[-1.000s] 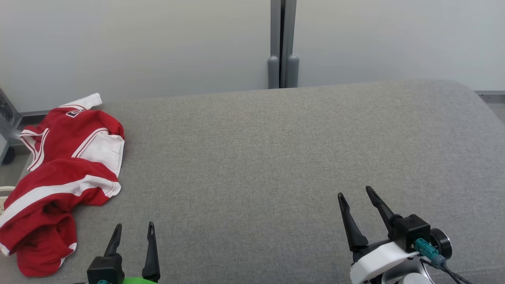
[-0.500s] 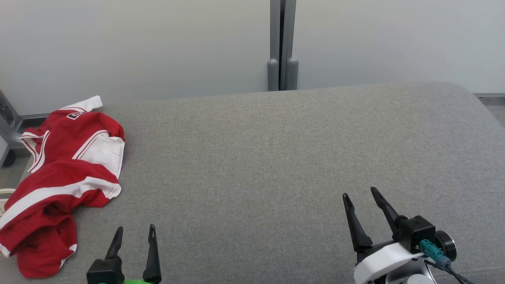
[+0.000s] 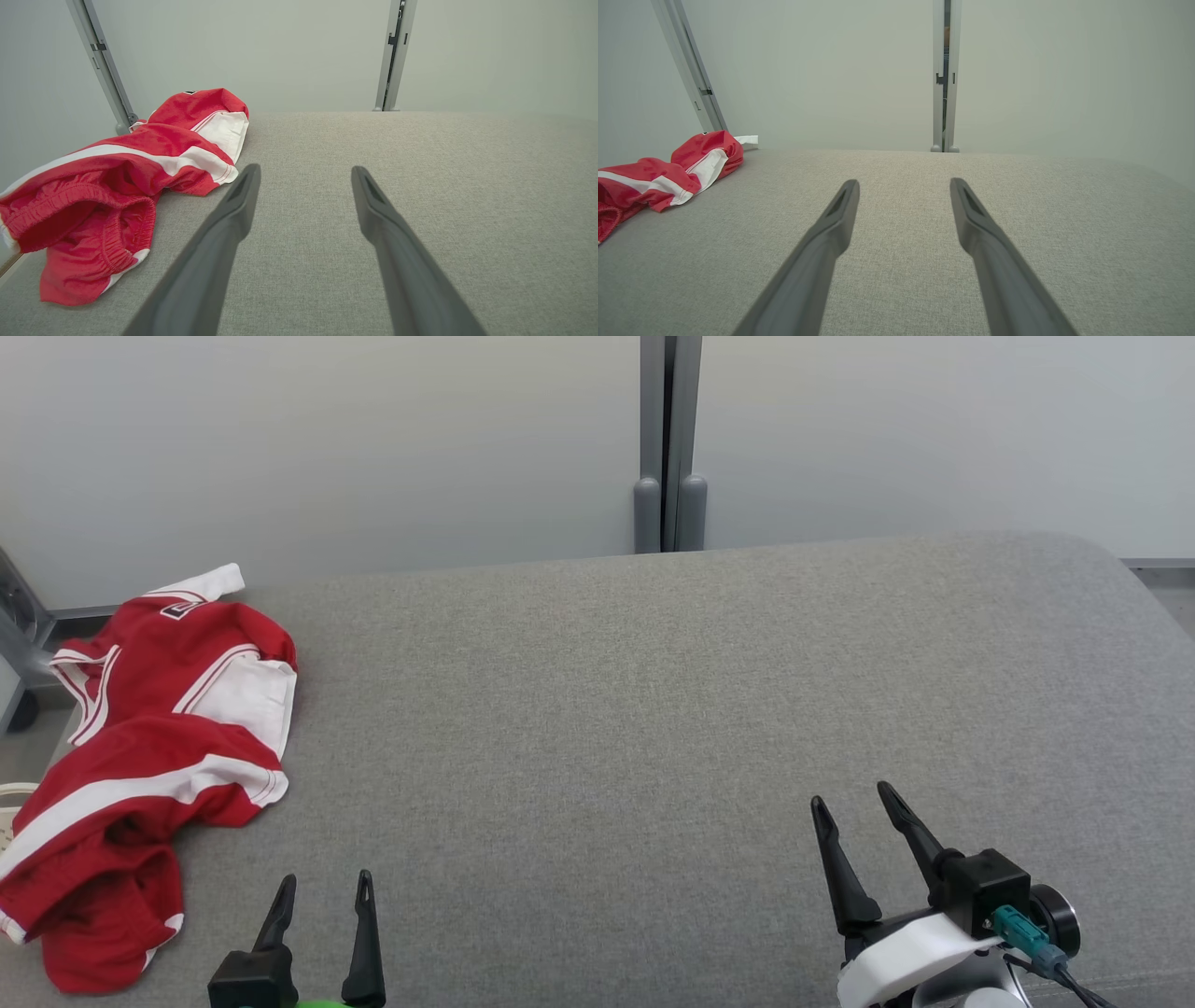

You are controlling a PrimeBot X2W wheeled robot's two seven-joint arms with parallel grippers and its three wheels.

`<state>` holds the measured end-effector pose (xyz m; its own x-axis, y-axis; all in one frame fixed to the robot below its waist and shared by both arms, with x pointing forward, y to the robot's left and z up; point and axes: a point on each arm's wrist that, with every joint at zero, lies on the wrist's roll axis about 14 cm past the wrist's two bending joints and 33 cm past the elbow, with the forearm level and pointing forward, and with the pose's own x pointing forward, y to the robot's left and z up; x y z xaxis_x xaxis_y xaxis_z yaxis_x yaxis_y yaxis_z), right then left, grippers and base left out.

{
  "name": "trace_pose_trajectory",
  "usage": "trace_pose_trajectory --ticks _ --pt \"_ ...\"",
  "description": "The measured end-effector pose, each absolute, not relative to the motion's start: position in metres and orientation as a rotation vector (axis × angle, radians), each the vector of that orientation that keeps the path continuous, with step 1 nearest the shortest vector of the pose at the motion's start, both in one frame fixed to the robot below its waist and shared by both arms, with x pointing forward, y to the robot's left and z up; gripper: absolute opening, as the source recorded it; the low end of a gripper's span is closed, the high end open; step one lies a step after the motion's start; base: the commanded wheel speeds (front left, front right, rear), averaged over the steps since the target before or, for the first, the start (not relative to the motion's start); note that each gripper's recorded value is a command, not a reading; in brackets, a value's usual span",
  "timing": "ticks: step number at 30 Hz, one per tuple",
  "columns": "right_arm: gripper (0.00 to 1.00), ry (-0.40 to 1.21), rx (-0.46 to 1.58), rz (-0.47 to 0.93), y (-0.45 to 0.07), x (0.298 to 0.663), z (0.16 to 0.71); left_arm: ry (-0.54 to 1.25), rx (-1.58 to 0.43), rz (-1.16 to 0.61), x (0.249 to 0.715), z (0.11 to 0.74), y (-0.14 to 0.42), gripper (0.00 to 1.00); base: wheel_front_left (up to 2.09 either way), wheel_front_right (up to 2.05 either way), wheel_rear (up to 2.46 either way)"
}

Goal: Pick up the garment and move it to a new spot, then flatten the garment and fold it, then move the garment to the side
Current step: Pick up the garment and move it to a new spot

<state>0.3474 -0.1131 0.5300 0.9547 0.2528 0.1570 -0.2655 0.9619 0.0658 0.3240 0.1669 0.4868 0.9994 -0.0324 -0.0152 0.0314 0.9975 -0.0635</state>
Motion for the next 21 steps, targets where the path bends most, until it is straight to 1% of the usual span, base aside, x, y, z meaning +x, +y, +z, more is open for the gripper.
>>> trace_pose_trajectory --ticks 21 --pt "1.00 -0.148 0.087 0.281 -0.1074 0.3516 0.5307 0.024 -0.066 -0.001 0.3197 0.4855 0.1750 1.00 0.00 0.00 0.00"
